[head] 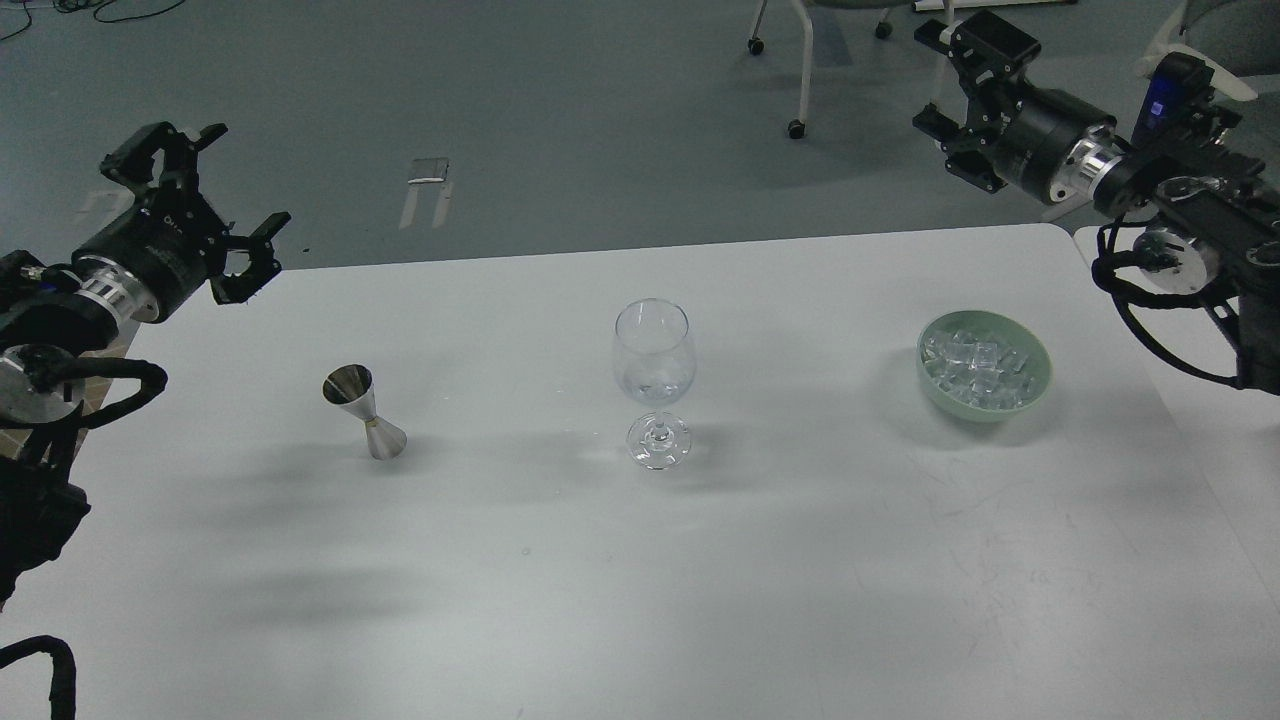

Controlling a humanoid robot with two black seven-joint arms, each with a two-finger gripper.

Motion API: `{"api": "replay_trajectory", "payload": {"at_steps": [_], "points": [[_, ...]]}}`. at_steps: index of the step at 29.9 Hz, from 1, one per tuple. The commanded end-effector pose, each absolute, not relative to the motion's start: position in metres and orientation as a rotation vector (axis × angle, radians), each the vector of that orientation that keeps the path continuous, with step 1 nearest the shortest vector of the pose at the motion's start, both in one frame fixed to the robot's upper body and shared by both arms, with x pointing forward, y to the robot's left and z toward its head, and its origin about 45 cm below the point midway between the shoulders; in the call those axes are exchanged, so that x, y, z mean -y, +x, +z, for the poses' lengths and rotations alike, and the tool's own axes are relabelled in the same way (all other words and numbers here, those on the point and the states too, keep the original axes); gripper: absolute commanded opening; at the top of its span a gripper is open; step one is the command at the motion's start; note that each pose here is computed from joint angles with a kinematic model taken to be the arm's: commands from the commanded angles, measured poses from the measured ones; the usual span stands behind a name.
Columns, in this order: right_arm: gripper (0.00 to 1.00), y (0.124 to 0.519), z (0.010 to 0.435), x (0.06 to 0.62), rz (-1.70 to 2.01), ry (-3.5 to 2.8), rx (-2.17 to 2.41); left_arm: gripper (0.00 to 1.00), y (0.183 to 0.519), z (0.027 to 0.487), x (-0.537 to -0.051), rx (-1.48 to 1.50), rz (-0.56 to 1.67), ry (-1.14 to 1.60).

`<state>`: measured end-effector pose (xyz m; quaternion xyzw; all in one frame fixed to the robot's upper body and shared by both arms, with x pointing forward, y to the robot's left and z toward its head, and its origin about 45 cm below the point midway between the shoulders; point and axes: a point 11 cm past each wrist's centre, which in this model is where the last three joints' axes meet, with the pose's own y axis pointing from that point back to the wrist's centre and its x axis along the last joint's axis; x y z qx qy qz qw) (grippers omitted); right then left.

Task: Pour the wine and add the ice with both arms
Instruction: 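Open the left gripper and raise the left arm away from the jigger, then lower the right gripper into the green bowl and pinch an ice cube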

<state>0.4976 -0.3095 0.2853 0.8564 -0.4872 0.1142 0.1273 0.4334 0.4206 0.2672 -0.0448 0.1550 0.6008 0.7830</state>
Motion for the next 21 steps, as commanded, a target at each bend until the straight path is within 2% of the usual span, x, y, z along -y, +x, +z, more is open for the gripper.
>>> {"api": "replay_trajectory", "payload": {"at_steps": [1, 7, 13, 21], "points": [[1.00, 0.484, 0.285, 0.331, 0.527, 2.324, 1.296, 0.98, 0.434, 0.269, -0.421, -0.331, 1.296, -0.100], [1.00, 0.452, 0.281, 0.357, 0.815, 2.082, 1.065, 0.98, 0.434, 0.270, -0.418, -0.329, 1.290, -0.103], [1.00, 0.413, 0.261, 0.392, 0.934, 1.914, 0.945, 0.98, 0.438, 0.273, -0.401, -0.326, 1.251, -0.127], [1.00, 0.388, 0.229, 0.394, 1.128, 1.719, 0.871, 0.98, 0.440, 0.271, -0.393, -0.336, 1.238, -0.138]]}}
